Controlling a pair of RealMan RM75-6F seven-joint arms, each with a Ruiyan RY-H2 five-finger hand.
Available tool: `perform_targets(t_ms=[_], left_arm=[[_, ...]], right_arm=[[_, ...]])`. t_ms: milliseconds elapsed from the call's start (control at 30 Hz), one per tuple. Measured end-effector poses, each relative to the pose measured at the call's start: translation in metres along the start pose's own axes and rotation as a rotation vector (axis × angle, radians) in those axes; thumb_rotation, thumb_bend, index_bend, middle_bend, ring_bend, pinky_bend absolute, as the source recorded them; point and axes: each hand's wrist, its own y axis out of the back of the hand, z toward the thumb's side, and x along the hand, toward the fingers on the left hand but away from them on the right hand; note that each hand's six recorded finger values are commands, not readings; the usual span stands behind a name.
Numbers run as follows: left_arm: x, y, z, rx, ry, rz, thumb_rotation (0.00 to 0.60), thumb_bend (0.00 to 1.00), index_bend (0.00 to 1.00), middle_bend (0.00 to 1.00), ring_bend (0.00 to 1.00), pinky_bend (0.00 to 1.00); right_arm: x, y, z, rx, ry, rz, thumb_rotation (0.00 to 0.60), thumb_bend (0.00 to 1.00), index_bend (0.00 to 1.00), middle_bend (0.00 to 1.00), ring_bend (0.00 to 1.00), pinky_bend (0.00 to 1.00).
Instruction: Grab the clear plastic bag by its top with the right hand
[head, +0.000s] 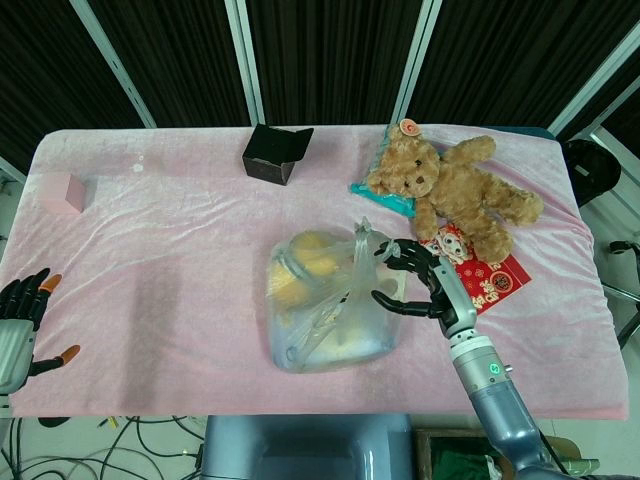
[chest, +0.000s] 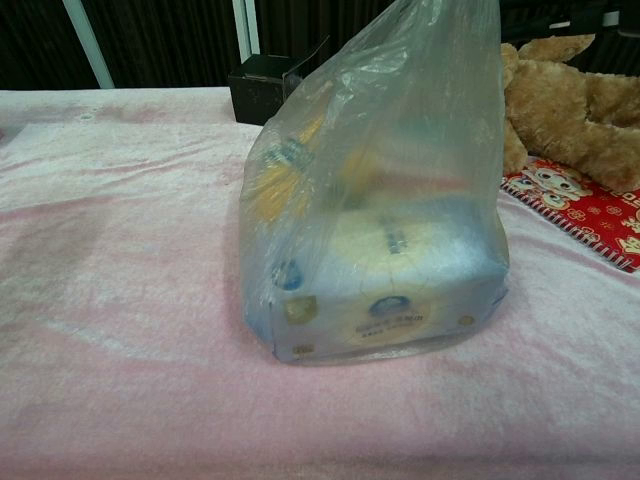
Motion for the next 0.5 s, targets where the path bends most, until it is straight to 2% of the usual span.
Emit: perform_targets(t_ms=[500], left_arm=[[-0.0030,0.0035,-0.0028,-0.001,0.008,0.009,0.600,0.00,0.00,0.00,0.00,0.00]], right_arm=[[-0.0015,-0.0029,-0.0048,-0.017,-0.009,0.001,0.600,0.11,0.31,0.29,0.26,0.23]])
